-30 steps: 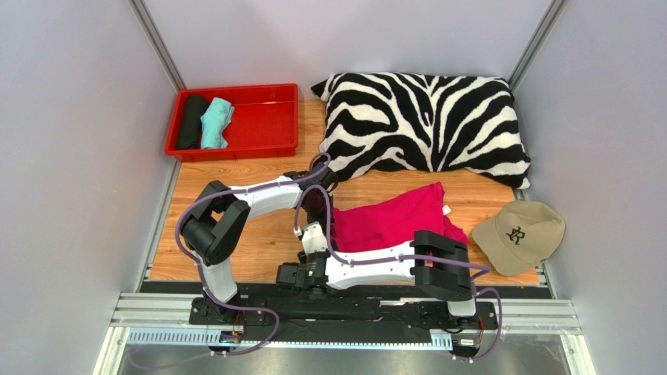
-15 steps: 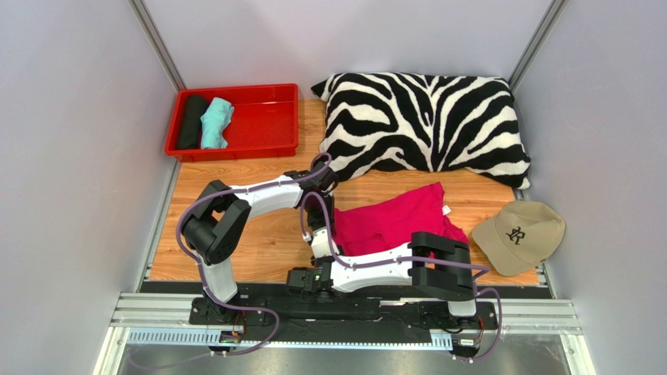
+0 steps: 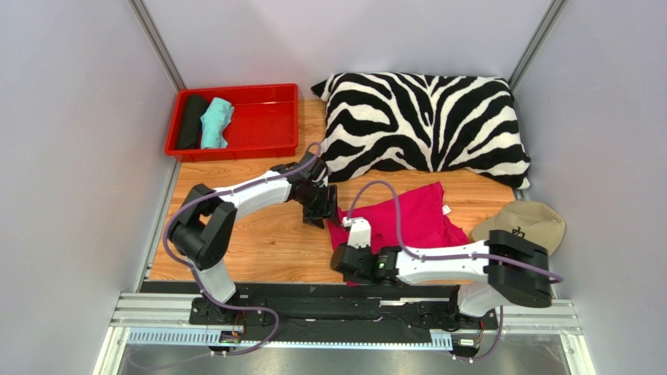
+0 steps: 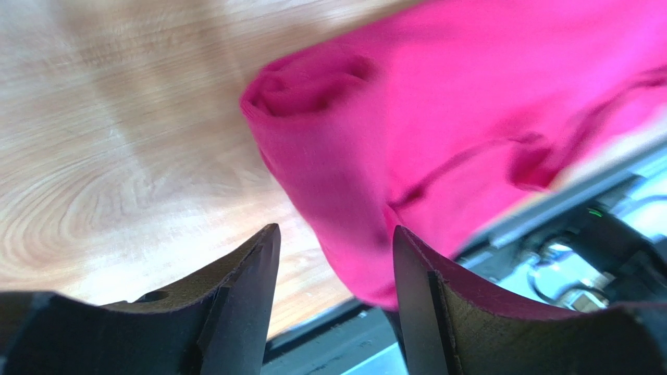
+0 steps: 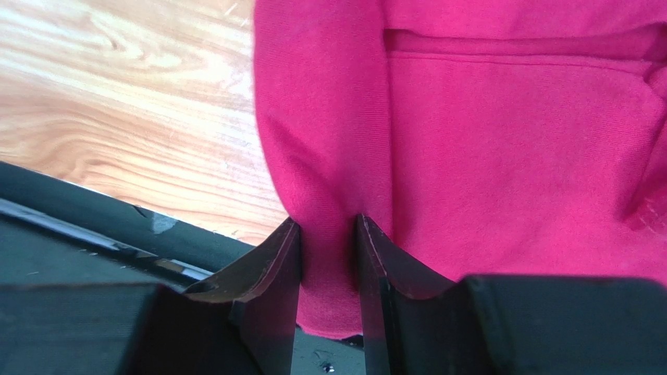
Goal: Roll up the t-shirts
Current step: Roll the T-shirt to the center of the board.
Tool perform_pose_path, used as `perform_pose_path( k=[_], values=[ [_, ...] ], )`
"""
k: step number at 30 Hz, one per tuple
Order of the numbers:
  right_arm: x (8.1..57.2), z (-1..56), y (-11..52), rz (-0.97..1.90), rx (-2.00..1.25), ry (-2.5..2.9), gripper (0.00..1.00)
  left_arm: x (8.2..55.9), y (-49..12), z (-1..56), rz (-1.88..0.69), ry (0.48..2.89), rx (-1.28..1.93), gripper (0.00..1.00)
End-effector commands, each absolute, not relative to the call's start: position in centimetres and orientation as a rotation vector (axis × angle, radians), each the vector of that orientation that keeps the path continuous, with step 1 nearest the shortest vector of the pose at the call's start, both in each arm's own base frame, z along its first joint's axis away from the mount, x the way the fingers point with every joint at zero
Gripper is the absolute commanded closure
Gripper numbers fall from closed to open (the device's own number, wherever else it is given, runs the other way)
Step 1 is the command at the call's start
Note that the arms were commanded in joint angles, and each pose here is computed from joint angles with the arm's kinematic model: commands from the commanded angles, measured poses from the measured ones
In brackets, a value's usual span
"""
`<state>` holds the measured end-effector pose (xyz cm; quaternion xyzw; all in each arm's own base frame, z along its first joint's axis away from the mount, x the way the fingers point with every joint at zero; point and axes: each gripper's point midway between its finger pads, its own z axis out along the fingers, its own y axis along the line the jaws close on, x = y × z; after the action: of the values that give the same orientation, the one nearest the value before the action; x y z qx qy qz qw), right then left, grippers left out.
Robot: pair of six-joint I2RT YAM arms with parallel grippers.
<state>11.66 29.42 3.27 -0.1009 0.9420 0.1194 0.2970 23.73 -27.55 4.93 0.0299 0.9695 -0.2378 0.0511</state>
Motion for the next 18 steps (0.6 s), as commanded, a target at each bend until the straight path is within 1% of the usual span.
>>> perform_pose_path(
  k=[1, 2, 3, 4, 5, 6, 8, 12, 17, 18],
  values=[
    [12.1, 5.5, 32.6, 0.759, -0.133, 2.462, 0.66, 25.4, -28.7, 10.1, -0.925, 2.754, 0.159, 0.37],
    [12.4, 5.9, 32.4, 0.835, -0.092, 2.466, 0.66, 25.2, -28.6, 10.5, -0.961, 2.742, 0.144, 0.38],
    [12.1, 4.9, 31.5, 0.855, -0.051, 2.487, 0.66, 25.4, -28.8, 10.9, -0.990, 2.711, 0.144, 0.39],
    [12.5, 5.5, 31.9, 0.935, -0.015, 2.454, 0.66, 25.3, -28.8, 11.2, -1.003, 2.699, 0.139, 0.39],
    [12.8, 6.1, 31.8, 1.001, 0.028, 2.444, 0.66, 25.0, -28.7, 11.0, -1.012, 2.704, 0.141, 0.39],
    [12.4, 5.1, 30.9, 1.019, 0.070, 2.467, 0.66, 25.1, -28.8, 11.1, -1.022, 2.688, 0.144, 0.40],
    [13.1, 6.0, 31.0, 1.131, 0.141, 2.430, 0.66, 24.5, -28.6, 10.5, -1.042, 2.693, 0.128, 0.41],
    [13.2, 5.7, 30.2, 1.240, 0.257, 2.410, 0.66, 23.9, -29.1, 9.7, -1.112, 2.674, 0.130, 0.41],
    [12.8, 4.4, 29.3, 1.294, 0.366, 2.438, 0.66, 23.0, -29.1, 7.6, -1.149, 2.702, 0.097, 0.40],
    [12.8, 4.3, 29.2, 1.298, 0.379, 2.440, 0.66, 23.3, -29.4, 7.8, -1.172, 2.673, 0.101, 0.40]
  ],
)
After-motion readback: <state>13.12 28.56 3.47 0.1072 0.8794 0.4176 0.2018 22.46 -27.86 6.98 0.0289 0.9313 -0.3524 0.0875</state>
